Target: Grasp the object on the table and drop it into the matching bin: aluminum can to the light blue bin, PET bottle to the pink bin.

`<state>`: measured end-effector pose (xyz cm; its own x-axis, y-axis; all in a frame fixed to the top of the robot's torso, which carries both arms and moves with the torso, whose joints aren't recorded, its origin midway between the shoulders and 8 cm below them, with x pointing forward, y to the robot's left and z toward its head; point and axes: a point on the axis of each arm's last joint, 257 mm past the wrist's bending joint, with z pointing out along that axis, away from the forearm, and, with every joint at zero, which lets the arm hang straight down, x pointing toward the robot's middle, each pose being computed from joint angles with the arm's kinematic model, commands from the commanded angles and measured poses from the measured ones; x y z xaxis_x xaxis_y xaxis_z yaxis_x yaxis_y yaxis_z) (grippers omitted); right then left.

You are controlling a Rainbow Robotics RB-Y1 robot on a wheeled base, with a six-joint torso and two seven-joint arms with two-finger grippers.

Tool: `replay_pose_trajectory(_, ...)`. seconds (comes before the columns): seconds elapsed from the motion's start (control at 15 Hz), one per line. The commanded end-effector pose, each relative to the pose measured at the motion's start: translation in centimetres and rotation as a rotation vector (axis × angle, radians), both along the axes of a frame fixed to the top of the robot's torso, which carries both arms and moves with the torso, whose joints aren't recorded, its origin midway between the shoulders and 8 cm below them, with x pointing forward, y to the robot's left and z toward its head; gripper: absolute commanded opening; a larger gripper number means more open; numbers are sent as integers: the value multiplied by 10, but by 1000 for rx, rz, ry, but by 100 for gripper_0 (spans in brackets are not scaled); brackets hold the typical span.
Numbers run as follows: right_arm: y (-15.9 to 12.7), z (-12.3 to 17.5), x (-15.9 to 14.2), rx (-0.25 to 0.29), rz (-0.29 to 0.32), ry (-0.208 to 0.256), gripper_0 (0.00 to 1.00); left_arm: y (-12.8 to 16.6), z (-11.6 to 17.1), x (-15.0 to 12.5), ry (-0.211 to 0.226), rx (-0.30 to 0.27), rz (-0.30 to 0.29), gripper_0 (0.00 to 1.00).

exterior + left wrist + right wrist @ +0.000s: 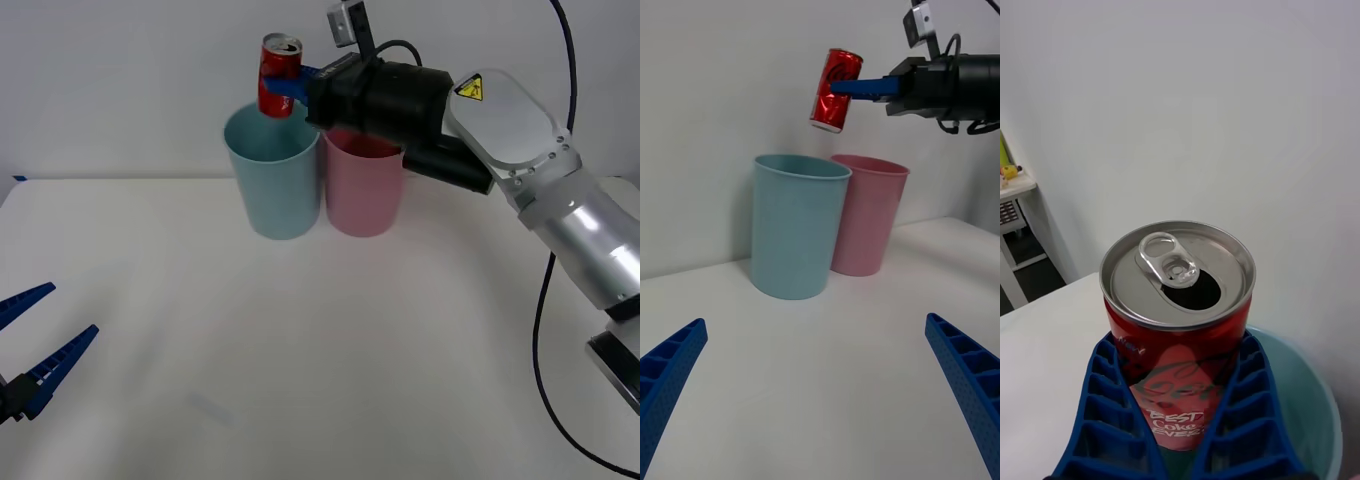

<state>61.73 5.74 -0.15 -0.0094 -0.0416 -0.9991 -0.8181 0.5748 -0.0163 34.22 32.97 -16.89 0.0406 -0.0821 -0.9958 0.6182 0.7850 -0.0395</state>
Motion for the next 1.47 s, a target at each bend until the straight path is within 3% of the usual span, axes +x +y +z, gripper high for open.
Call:
replay_pose_trajectory(0.07, 13, -4, 18, -12, -46, -6, 0, 0, 0, 0, 0, 0, 0, 100)
replay_pose_trajectory(0.4, 25, -17, 44, -54, -122, -10, 0, 0, 0, 0, 0, 0, 0, 100)
replay_pose_trajectory(0.73, 29, -19, 45, -50, -127, -9, 0, 0, 0, 0, 0, 0, 0, 100)
replay_pose_trajectory(0.8, 29, -19, 45, -50, -127, -9, 7, 0, 0, 0, 0, 0, 0, 100)
replay_pose_trajectory(0.87, 29, -18, 45, -50, -126, -11, 57, 0, 0, 0, 0, 0, 0, 100)
replay_pose_trajectory(0.93, 29, -18, 45, -47, -127, -7, 100, 0, 0, 0, 0, 0, 0, 100)
replay_pose_trajectory(1.47, 22, -12, 38, -27, -110, -28, 100, 0, 0, 0, 0, 0, 0, 100)
